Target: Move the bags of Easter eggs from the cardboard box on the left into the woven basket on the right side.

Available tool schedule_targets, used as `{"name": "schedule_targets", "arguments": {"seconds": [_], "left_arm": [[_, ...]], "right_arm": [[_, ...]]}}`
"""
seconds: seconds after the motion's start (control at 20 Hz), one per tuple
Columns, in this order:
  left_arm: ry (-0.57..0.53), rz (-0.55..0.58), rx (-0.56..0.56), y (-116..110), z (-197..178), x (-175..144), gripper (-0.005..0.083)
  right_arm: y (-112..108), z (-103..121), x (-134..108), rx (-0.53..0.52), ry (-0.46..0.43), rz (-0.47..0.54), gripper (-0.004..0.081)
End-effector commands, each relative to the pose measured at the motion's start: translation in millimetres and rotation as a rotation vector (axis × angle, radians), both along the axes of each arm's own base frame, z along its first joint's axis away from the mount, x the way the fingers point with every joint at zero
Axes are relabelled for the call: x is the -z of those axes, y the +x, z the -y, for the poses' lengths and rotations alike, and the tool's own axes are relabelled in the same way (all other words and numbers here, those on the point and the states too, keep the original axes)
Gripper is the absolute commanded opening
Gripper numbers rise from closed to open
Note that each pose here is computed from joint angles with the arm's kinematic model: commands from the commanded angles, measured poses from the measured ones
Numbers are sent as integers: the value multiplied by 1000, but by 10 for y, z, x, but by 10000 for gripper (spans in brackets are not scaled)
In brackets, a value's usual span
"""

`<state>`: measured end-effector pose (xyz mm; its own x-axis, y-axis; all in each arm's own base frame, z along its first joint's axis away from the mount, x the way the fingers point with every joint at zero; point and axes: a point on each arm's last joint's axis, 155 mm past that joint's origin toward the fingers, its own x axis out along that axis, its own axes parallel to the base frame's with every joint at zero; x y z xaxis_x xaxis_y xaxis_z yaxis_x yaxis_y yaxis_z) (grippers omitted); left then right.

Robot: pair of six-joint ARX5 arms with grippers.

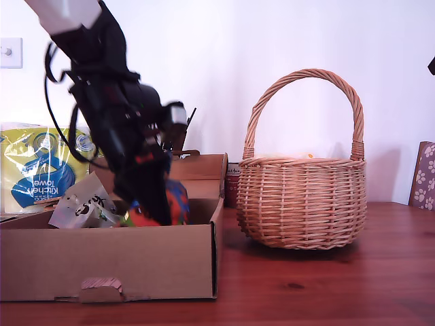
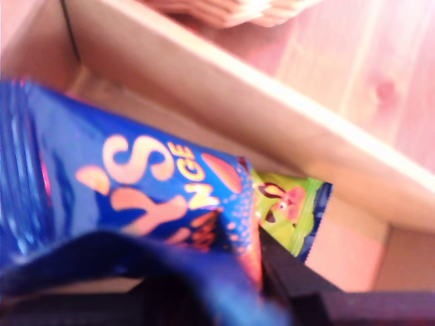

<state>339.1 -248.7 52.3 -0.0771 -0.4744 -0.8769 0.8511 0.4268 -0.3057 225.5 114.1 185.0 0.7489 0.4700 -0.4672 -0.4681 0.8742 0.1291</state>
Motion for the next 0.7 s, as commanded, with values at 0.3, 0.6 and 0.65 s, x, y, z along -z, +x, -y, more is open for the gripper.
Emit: {"name": "schedule_targets", "arguments": {"seconds": [0.3,0.6,0.65], "left_arm": [[-327,156,-72,25,501,-1211,58],[-489,138,-283,273,1304,-1340,62],[-502,140,-332,338,1419,-1305,62]], "right_arm": [[5,-9,-29,-2,3,9,-12],[4,-8,-27,-2,3,8,-12],[4,-8,-27,-2,3,8,-12]]}}
